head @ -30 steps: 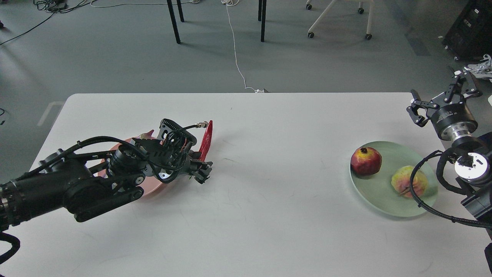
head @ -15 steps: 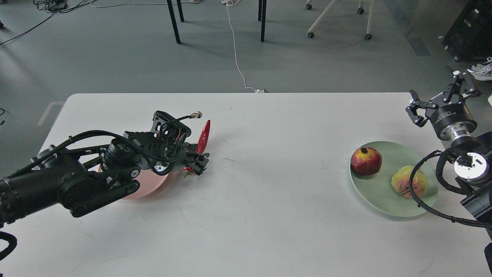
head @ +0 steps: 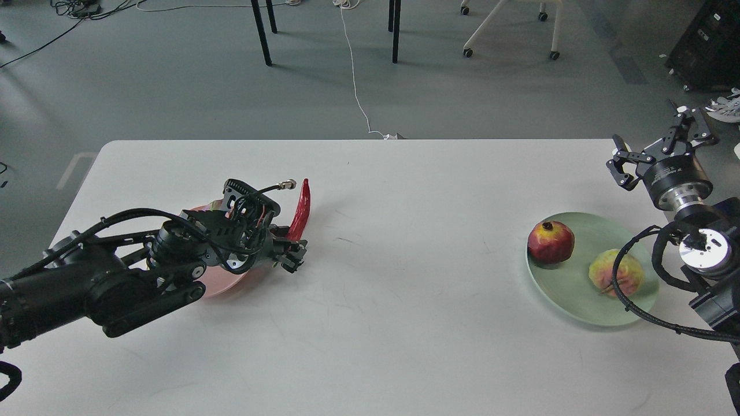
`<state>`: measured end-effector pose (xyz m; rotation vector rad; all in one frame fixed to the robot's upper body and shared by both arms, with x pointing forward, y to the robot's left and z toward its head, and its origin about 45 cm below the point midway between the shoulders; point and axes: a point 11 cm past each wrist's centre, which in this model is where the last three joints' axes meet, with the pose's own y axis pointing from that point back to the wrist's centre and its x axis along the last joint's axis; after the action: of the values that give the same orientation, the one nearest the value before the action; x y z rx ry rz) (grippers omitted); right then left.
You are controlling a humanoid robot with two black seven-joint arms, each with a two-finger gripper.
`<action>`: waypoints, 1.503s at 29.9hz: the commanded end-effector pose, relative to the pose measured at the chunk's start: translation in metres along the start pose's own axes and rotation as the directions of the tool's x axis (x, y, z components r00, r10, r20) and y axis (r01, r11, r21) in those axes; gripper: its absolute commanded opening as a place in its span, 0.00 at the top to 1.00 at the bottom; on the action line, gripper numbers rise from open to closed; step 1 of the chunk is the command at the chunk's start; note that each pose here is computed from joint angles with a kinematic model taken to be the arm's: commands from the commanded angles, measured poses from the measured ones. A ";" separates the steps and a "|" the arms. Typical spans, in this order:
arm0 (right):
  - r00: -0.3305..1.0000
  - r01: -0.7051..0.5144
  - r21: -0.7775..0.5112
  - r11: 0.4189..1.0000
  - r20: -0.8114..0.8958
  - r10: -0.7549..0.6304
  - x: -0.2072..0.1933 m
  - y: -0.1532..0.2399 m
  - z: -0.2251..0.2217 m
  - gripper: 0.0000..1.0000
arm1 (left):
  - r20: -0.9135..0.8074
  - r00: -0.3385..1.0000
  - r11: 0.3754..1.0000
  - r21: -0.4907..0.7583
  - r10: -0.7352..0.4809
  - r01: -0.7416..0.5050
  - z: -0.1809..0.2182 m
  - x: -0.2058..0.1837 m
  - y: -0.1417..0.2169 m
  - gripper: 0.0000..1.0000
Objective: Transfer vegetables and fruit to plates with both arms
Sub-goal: 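Carry the chili pepper onto the pink plate and release it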
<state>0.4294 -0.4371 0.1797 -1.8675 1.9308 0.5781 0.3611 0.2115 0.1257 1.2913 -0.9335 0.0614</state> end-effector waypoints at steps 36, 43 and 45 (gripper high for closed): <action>1.000 0.004 -0.016 1.000 0.017 -0.004 -0.005 -0.001 0.013 0.02 | -0.258 0.966 1.000 0.013 0.031 -0.028 -0.062 -0.056 0.104 0.90; 1.000 0.004 -0.017 1.000 0.020 -0.004 -0.006 0.000 0.015 0.02 | -0.253 0.967 0.999 0.040 0.035 -0.026 -0.067 -0.064 0.104 0.86; 1.000 0.003 -0.017 1.000 0.018 -0.002 -0.005 0.000 0.014 0.02 | -0.254 0.967 0.999 0.046 0.033 -0.022 -0.068 -0.065 0.103 0.71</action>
<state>0.4296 -0.4241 0.1696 -1.8688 1.9153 0.6135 0.3022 0.3302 0.1699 1.2673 -0.7331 0.2614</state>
